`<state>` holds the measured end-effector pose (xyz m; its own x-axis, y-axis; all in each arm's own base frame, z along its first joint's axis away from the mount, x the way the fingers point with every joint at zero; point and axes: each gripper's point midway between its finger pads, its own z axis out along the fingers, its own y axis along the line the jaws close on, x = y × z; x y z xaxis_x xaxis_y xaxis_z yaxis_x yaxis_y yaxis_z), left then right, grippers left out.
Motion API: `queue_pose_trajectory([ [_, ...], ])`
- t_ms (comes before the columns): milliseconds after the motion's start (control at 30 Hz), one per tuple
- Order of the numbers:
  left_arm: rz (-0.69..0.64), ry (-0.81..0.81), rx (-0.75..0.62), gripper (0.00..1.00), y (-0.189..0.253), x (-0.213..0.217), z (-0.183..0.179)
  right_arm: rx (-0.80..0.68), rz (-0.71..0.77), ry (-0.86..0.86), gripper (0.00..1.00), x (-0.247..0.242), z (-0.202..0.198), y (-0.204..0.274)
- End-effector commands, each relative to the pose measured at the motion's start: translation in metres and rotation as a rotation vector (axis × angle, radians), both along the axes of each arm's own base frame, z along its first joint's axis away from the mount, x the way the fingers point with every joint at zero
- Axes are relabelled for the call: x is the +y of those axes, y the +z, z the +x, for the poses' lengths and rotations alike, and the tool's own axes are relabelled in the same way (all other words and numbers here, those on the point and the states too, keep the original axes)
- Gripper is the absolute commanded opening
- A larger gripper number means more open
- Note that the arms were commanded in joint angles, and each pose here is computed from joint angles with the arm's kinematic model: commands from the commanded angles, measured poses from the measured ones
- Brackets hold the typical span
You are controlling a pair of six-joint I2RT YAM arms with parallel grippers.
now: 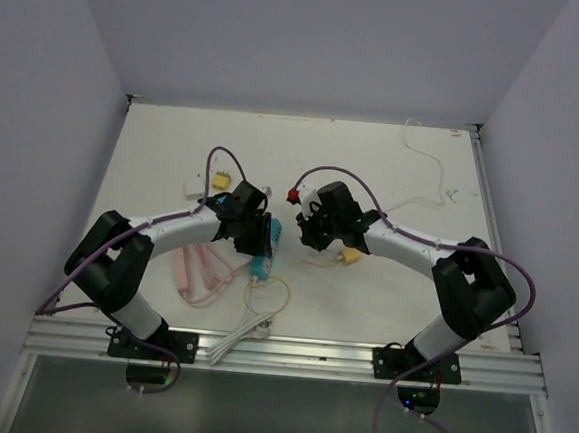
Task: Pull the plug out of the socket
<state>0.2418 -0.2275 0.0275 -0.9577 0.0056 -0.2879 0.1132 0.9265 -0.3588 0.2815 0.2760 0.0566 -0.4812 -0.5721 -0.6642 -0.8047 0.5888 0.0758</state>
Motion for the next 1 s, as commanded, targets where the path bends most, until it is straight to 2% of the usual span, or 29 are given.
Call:
queue_pose_trajectory([
  [0, 0.483, 0.103, 0.144, 0.00, -0.053, 0.105, -0.040, -0.006, 0.014, -0.035, 0.00, -0.004, 0.000, 0.016],
  [167, 0.434, 0.102, 0.122, 0.00, -0.046, 0.096, -0.033, -0.023, 0.022, -0.066, 0.00, -0.004, 0.007, 0.025],
  [300, 0.357, 0.110, 0.075, 0.00, -0.032, 0.081, -0.021, 0.000, 0.080, -0.204, 0.00, -0.027, 0.024, 0.023],
  [533, 0.150, 0.090, 0.013, 0.00, -0.004, 0.036, 0.003, 0.086, 0.143, -0.637, 0.00, -0.103, 0.051, 0.013],
  [633, 0.111, 0.090, -0.023, 0.00, 0.010, 0.025, 0.018, 0.108, 0.169, -0.819, 0.00, -0.136, 0.057, 0.007],
  [800, 0.043, 0.078, -0.058, 0.00, 0.026, -0.001, 0.043, 0.161, 0.177, -1.046, 0.10, -0.181, 0.058, -0.004],
  [833, 0.025, 0.075, -0.060, 0.00, 0.029, -0.007, 0.048, 0.168, 0.194, -1.092, 0.21, -0.190, 0.059, -0.004],
  [967, -0.065, 0.082, -0.123, 0.00, 0.052, -0.037, 0.083, 0.169, 0.236, -1.117, 0.43, -0.196, 0.057, 0.005],
])
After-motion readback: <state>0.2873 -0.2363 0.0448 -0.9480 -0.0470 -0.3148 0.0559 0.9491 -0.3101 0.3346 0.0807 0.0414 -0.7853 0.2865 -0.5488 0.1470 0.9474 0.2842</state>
